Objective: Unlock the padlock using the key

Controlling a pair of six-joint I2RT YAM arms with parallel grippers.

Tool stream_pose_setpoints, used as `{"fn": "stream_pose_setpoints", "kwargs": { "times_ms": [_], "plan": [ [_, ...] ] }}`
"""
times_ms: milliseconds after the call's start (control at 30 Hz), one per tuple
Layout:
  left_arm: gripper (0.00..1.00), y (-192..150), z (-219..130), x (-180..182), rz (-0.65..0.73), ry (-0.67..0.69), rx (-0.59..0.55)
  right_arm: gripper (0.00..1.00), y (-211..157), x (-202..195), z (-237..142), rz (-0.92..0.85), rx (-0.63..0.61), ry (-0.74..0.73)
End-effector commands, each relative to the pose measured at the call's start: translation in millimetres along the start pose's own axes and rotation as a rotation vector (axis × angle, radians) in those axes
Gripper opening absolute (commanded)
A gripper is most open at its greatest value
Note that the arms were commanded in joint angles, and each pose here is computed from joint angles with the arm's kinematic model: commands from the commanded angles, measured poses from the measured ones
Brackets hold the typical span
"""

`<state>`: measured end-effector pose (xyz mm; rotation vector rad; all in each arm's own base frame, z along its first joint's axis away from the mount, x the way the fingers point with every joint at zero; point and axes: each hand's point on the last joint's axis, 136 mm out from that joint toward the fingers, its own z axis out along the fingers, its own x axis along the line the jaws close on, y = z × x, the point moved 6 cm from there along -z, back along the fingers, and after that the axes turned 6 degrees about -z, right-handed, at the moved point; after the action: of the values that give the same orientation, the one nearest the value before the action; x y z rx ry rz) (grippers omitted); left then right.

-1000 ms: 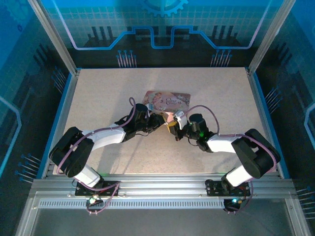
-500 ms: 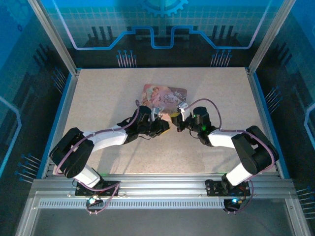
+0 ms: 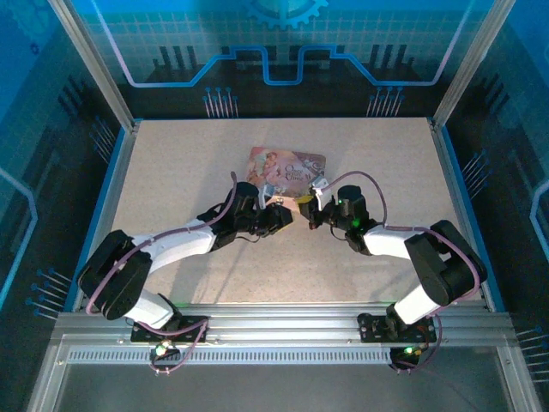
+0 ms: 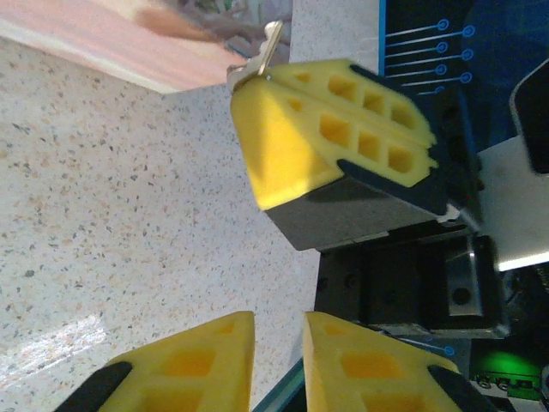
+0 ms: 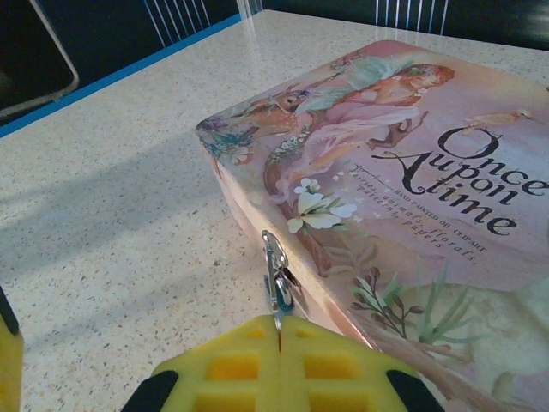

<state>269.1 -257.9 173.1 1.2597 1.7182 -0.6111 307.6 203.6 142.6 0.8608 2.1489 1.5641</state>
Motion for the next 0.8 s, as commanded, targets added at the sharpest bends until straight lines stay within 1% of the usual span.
{"fn": "stream_pose_setpoints", "kwargs": {
  "times_ms": [0,100,167,267,333,500,600,767],
  "plan": [
    [0.27,6.9,-13.9,-0.5,0.034,0.029,-0.053,0.0,6.5,-5.4,-6.2,0.004,-0.007,-0.024],
    [0.36,13.1,-25.7,7.2,0.059,0.082,-0.102,0.0,14.7,-5.6,-6.4,0.029,0.018,-0.017],
    [0.43,18.9,-34.7,13.1,0.078,0.13,-0.137,0.0,19.8,-10.2,-5.9,0.071,0.038,-0.027],
    [0.54,25.4,-46.6,20.3,0.116,0.193,-0.189,0.0,24.6,-16.6,1.1,0.135,0.106,-0.022],
    [0.64,28.1,-52.9,23.1,0.167,0.233,-0.222,0.0,25.9,-21.9,9.9,0.173,0.145,-0.016],
    [0.79,31.8,-63.9,30.4,0.297,0.318,-0.278,0.0,33.2,-41.6,34.2,0.258,0.191,-0.013],
    [0.84,31.5,-69.0,33.4,0.326,0.339,-0.298,0.0,33.4,-47.4,49.1,0.278,0.232,0.003],
    [0.87,30.6,-74.6,35.5,0.343,0.346,-0.314,0.0,28.1,-54.0,64.6,0.315,0.288,0.007]
  ]
}}
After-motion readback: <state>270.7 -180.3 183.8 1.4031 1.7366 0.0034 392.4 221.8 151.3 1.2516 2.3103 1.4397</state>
